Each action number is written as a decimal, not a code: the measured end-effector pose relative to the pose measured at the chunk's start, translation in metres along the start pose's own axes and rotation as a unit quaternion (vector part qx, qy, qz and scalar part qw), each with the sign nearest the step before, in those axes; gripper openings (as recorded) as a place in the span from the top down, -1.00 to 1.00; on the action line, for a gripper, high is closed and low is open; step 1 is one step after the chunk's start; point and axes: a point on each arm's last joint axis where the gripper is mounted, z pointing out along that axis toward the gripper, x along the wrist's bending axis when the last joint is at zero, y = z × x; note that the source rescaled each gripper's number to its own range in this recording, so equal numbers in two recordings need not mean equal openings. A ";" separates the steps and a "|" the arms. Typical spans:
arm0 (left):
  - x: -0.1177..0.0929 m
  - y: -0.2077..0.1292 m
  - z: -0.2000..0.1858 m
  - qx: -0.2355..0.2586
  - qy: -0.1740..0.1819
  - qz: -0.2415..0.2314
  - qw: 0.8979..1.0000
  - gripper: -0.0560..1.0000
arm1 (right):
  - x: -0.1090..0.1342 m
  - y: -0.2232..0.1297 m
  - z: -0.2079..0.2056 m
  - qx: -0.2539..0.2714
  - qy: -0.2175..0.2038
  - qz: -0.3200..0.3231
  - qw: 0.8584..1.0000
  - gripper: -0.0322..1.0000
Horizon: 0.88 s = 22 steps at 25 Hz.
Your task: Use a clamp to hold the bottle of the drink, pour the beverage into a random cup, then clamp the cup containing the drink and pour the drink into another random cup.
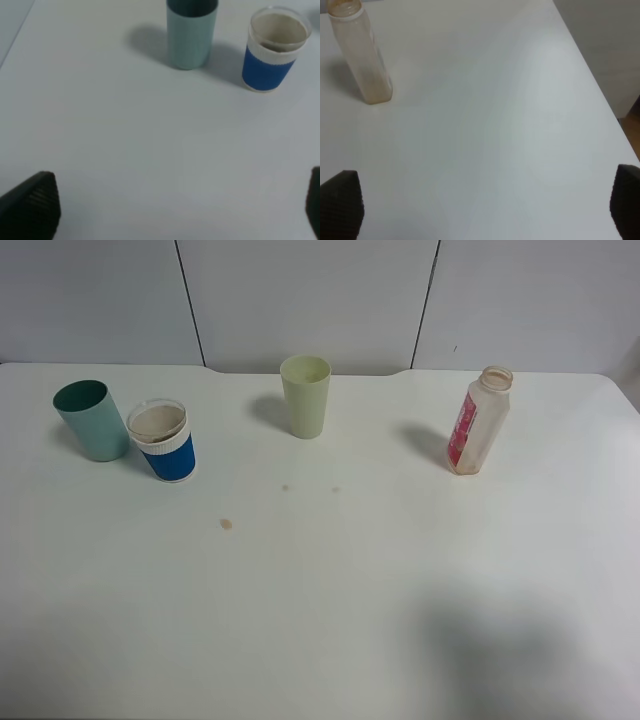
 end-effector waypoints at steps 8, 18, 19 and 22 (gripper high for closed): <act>0.000 0.000 0.000 0.000 0.000 0.000 1.000 -1.00 | 0.000 0.000 0.000 0.000 0.000 0.000 1.000 -0.95; 0.000 0.000 0.000 0.000 0.000 0.000 1.000 -1.00 | 0.000 0.000 0.000 0.000 0.000 0.000 1.000 -0.95; 0.000 0.000 0.000 0.000 0.000 0.000 1.000 -1.00 | 0.000 0.000 0.000 0.000 0.000 0.000 1.000 -0.95; 0.000 0.000 0.000 0.000 0.000 0.000 1.000 -1.00 | 0.000 0.000 0.000 0.000 0.000 0.000 1.000 -0.95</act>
